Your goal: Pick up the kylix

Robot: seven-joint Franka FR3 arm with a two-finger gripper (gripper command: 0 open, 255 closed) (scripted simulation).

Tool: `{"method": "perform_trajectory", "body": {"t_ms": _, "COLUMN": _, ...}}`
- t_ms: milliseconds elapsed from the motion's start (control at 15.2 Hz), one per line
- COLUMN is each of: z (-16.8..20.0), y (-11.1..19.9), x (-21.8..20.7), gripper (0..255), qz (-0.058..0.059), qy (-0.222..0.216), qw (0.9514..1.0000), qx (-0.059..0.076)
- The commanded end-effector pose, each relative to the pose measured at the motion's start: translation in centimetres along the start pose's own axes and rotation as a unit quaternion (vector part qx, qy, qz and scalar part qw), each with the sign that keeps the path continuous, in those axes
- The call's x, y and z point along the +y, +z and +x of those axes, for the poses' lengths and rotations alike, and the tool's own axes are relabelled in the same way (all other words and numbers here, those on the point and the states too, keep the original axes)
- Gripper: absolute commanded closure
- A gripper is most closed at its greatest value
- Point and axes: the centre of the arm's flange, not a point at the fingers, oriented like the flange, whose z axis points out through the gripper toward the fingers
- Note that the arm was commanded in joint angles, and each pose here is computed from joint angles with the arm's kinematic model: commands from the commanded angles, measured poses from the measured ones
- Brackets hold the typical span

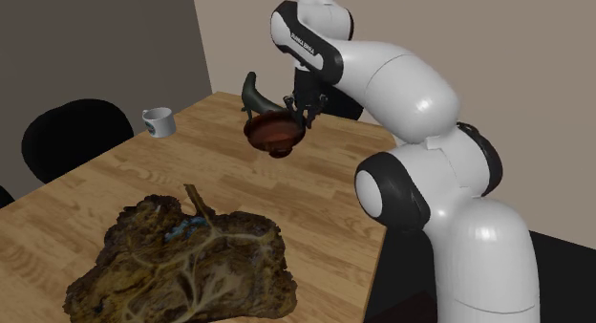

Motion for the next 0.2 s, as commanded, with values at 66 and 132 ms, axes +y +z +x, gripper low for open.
{"method": "perform_trajectory", "body": {"t_ms": 66, "z": -0.18, "y": -1.26, "x": -0.16, "gripper": 255, "qz": 0.0, "qy": 0.0, "qw": 1.0, "qx": 0.0}}
{"method": "perform_trajectory", "body": {"t_ms": 132, "z": -0.18, "y": -1.26, "x": -0.16, "gripper": 255, "qz": 0.0, "qy": 0.0, "qw": 1.0, "qx": 0.0}}
